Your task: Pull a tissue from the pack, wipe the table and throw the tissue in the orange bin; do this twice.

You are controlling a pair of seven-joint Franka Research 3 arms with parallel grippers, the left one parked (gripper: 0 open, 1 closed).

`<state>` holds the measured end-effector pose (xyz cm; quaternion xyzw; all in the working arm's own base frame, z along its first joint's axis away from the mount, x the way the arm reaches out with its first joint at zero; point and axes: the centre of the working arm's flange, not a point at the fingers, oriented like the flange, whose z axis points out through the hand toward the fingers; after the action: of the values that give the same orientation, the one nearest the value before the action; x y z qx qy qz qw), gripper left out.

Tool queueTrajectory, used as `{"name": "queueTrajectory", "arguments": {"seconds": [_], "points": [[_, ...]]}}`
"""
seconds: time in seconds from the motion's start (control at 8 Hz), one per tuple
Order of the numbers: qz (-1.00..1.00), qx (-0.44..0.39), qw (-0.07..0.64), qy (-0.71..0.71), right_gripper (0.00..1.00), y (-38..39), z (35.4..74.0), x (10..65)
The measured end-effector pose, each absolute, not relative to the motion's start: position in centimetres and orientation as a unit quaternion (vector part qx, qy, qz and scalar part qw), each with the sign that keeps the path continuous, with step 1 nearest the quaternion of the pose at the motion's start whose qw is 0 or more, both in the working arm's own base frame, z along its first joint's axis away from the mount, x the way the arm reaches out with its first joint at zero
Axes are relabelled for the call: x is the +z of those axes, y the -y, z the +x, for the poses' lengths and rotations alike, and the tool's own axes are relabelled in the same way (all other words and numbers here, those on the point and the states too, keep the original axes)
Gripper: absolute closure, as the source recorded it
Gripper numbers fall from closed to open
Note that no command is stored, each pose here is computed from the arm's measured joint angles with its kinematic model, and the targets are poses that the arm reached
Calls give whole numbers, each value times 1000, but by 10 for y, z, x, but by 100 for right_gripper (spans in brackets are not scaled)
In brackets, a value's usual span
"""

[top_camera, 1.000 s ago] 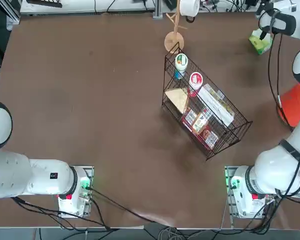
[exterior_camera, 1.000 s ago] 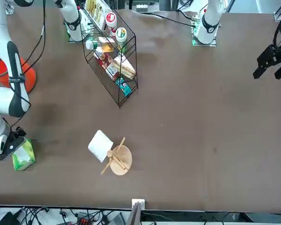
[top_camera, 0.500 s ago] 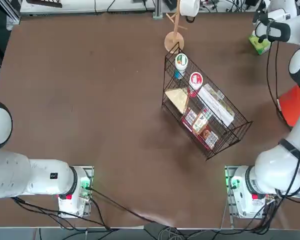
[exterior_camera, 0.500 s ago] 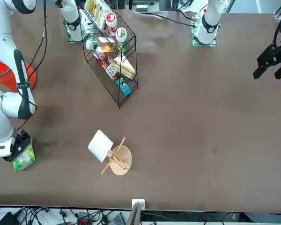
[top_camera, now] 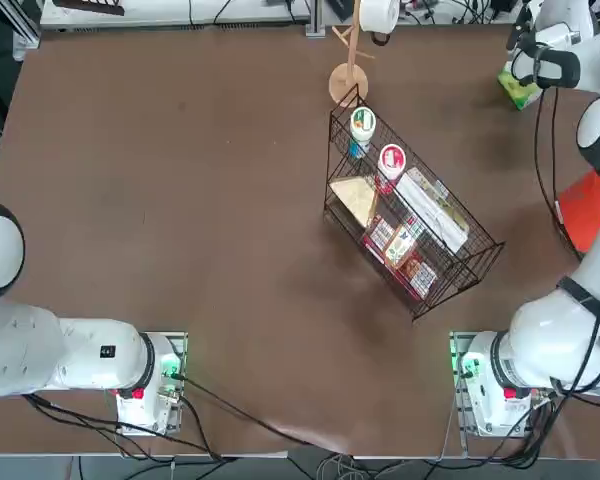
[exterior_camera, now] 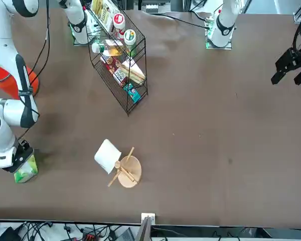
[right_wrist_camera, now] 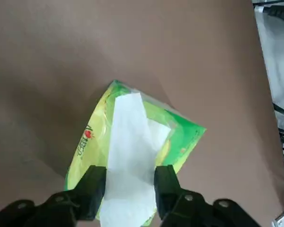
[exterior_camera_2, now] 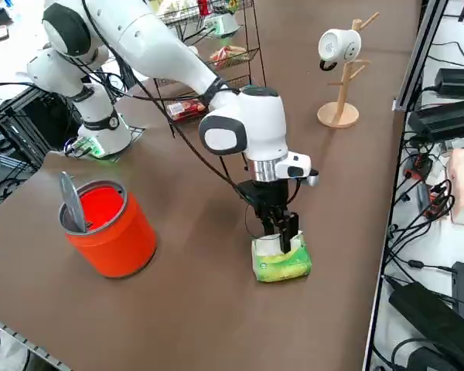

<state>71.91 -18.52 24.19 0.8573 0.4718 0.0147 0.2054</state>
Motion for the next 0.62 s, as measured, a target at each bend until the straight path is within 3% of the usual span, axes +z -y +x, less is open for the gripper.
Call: {"name": "queueTrajectory", "arguments": {"seconds": [0.12,0.38,0.62], "points": [[857,17,208,-471,69,185,721,245],[858,17,214,-466,87,188,727,260],[868,-4,209,-450,97,192,733,285]]}}
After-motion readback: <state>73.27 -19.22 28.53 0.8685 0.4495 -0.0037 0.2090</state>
